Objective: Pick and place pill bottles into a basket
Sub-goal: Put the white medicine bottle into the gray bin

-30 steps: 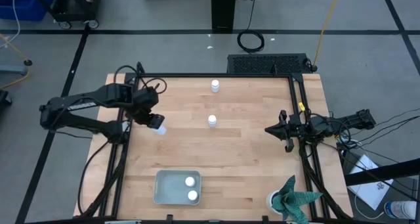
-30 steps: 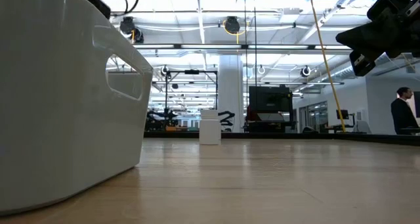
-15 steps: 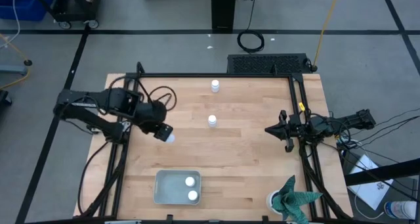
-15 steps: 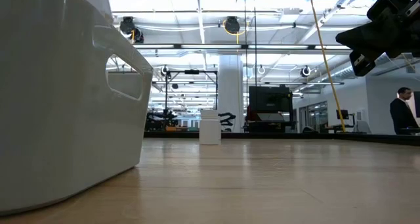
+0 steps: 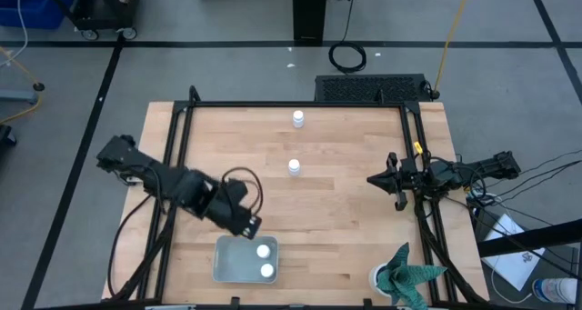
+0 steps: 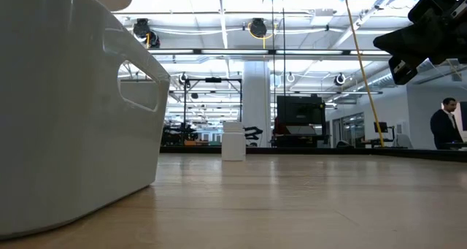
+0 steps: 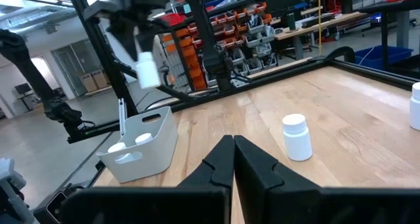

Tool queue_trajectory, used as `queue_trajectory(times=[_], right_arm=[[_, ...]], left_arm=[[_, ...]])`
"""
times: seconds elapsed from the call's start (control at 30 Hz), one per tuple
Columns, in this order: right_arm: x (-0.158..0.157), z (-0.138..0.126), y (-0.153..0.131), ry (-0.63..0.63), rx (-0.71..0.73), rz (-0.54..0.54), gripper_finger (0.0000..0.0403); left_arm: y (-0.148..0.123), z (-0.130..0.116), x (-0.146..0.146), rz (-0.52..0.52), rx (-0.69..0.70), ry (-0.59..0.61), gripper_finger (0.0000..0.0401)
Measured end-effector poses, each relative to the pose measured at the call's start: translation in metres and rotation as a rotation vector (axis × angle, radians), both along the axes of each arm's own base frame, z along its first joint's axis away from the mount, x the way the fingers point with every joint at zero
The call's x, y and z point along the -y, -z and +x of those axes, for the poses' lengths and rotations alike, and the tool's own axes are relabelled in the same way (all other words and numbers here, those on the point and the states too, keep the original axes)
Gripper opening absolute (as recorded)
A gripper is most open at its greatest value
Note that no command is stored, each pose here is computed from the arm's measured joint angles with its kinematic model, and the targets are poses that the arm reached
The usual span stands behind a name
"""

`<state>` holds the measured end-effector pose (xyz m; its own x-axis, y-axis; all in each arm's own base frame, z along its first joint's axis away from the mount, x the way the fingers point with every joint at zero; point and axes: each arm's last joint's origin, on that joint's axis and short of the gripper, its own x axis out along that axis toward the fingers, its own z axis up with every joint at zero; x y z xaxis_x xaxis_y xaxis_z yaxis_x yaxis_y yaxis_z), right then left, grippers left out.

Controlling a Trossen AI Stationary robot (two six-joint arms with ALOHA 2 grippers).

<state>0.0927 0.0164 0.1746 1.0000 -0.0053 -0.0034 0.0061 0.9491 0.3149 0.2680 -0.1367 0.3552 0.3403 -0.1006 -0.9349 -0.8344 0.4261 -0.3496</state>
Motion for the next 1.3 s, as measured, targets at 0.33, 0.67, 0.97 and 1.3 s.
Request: queue_trajectory(times=[0.33, 0.67, 0.97, 1.3], right_arm=[[0.0, 0.0, 0.0, 0.0, 0.0, 0.0, 0.0004], [0.0, 0.0, 0.0, 0.0, 0.0, 0.0, 0.0004], [0.0, 0.0, 0.0, 0.0, 0.0, 0.0, 0.0004], [0.0, 0.0, 0.0, 0.0, 0.0, 0.0, 0.0004]], left_arm=[[0.026, 0.002, 0.044, -0.02, -0.079, -0.1, 0.0163], [0.05, 0.007, 0.077, -0.041, -0.109, -0.17, 0.0163], [0.084, 0.018, 0.086, 0.008, -0.252, -0.152, 0.0176], [0.109, 0.031, 0.083, 0.082, -0.318, -0.143, 0.0179]])
